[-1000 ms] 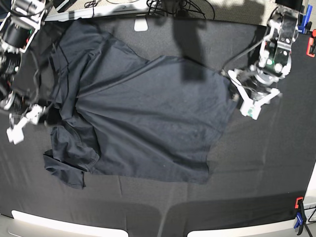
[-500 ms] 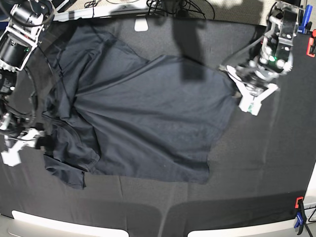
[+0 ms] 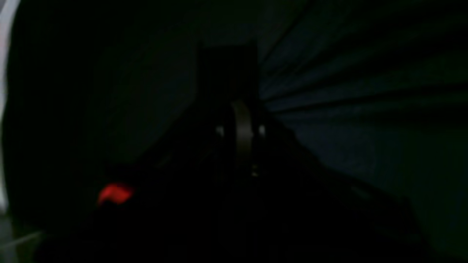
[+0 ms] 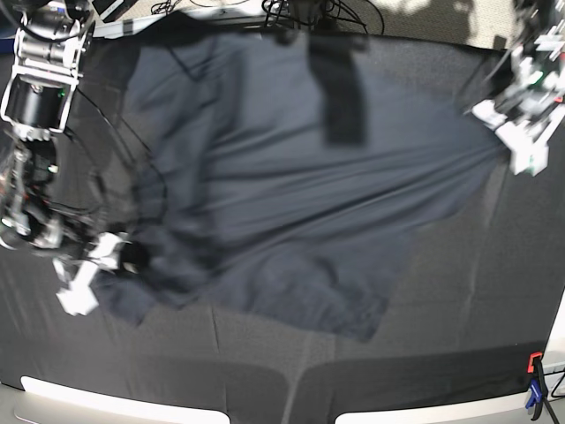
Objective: Layout the t-shirt on the table in an organized manner, then fold the t-shirt properly
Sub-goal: 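Grasp the shirt edge with the left gripper and pull it away from the right gripper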
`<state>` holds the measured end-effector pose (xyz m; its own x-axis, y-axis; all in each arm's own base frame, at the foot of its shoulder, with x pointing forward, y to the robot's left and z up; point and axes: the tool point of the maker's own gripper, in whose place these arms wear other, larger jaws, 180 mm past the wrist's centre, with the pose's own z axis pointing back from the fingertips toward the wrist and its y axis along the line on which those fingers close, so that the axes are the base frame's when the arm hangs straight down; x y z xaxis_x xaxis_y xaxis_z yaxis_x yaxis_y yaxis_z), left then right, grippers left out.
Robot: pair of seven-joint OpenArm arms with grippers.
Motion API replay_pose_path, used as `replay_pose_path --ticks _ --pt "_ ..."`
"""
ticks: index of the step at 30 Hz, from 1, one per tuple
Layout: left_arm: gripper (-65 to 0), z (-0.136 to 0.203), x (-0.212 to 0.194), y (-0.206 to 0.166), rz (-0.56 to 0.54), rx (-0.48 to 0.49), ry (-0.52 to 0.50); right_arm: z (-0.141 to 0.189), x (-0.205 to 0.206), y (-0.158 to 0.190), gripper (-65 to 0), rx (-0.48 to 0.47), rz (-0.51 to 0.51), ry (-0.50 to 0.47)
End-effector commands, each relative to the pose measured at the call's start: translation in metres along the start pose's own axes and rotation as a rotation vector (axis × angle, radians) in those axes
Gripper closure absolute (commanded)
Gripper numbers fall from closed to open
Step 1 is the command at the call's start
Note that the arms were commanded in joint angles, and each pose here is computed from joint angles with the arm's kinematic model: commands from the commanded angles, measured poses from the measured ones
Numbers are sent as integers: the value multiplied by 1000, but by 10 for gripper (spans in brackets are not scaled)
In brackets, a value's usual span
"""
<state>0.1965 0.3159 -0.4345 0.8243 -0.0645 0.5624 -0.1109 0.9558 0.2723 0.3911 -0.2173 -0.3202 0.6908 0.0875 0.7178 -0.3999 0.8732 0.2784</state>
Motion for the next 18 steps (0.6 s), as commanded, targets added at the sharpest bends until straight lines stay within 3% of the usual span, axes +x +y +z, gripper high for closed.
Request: replay_pose_path --ticks 1,6,11,15,18 --pt "0 4 -20 21 -13 64 72 7 26 1 -274 4 36 -72" --pt "0 11 -37 38 9 101 103 0 23 9 -274 22 57 -51" --pt "-7 13 -26 35 12 91 72 1 24 9 -274 22 57 -52" --pt "-185 24 6 33 -7 90 -17 1 24 9 -274 22 57 -52" --pt "-278 39 44 30 -26 87 -136 1 24 9 -274 22 57 -52"
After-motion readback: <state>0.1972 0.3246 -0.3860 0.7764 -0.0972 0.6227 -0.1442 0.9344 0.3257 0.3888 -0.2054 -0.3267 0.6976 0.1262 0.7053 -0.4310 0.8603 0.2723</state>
